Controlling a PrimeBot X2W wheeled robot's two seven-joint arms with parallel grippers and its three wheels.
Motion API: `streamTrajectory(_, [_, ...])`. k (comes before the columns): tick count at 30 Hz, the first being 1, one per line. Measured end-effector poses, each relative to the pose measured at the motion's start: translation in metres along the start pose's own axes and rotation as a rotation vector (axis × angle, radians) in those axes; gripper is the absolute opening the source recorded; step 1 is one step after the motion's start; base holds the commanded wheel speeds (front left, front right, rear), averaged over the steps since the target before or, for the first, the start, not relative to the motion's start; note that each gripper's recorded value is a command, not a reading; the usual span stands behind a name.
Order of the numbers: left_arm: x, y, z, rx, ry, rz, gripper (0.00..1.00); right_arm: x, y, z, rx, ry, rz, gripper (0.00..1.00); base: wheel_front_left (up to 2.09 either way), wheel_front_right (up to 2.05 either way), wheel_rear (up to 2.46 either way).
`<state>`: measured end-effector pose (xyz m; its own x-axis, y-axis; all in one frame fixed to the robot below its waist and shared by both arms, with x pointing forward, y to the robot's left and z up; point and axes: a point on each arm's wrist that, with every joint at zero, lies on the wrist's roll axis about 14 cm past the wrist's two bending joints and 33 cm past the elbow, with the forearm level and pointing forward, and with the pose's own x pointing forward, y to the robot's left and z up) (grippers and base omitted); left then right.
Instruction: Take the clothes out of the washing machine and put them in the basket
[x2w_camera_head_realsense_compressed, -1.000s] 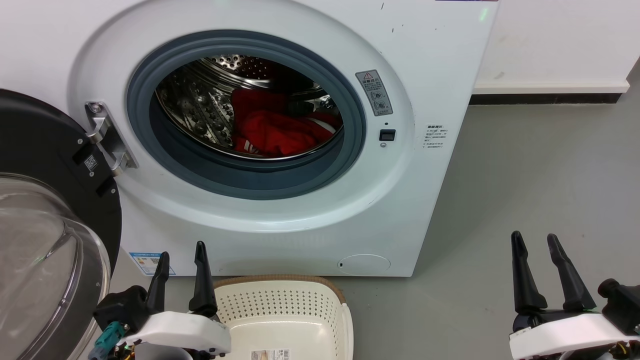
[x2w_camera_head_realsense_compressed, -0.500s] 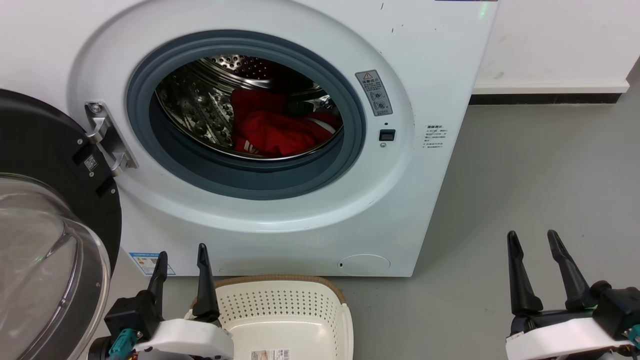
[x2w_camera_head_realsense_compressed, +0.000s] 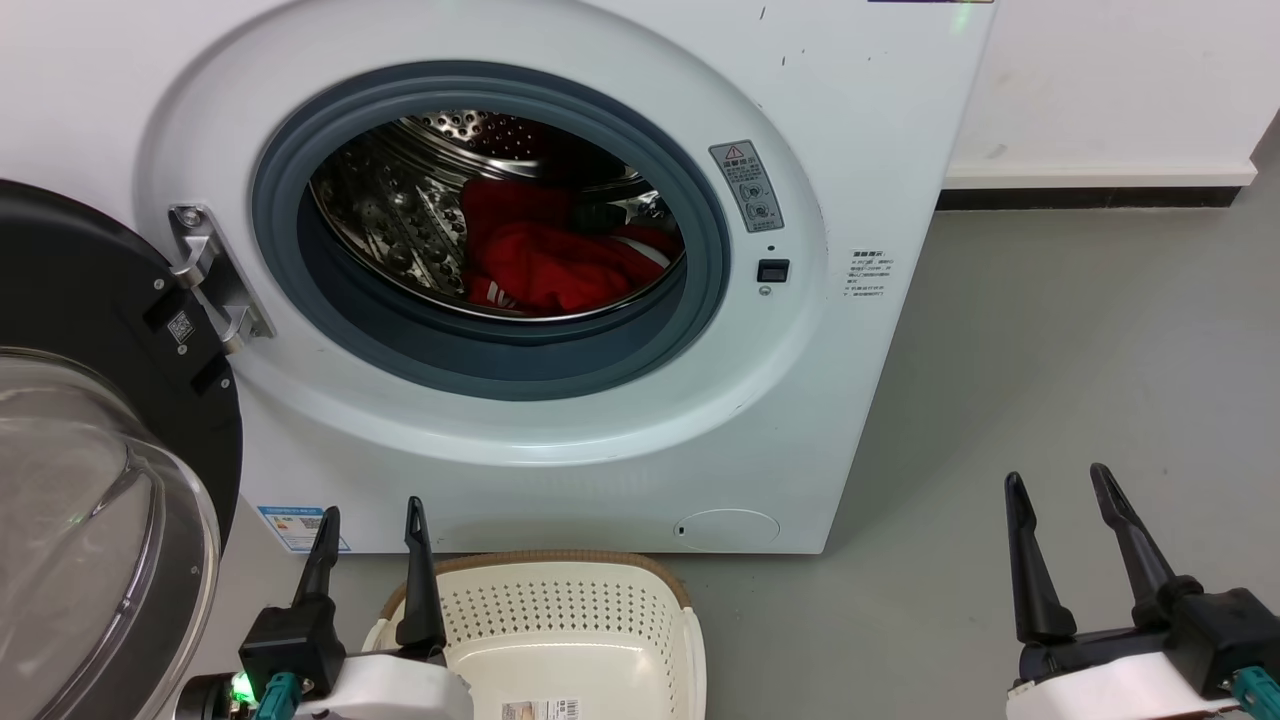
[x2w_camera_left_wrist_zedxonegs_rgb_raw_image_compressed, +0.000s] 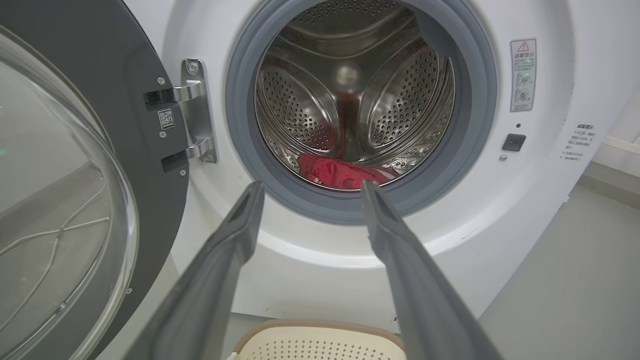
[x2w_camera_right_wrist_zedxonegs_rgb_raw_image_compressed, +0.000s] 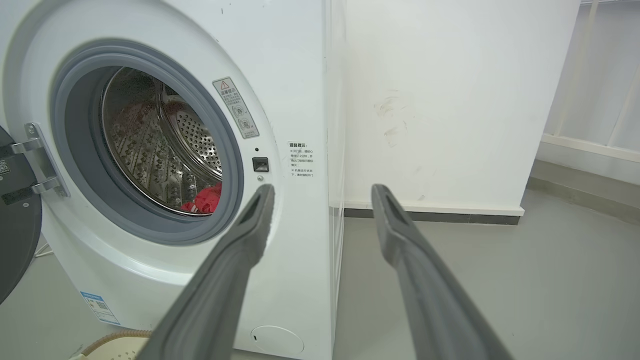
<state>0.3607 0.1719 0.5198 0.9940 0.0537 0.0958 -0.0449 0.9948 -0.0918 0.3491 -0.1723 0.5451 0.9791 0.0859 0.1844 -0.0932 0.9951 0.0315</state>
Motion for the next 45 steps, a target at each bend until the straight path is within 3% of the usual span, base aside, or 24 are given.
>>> streamTrajectory(20, [-0.007, -0.003, -0.004, 0.119, -0.014, -0.022, 1.0, -0.007, 0.007, -0.001, -0.133, -0.006, 0.039, 1.0, 0.0, 0.0, 0.0])
streamTrajectory(45, [-0.008, 0.001, -0.01, 0.116, 0.003, -0.015, 1.0, -0.009, 0.006, -0.01, -0.115, 0.022, 0.033, 1.0, 0.0, 0.0, 0.0])
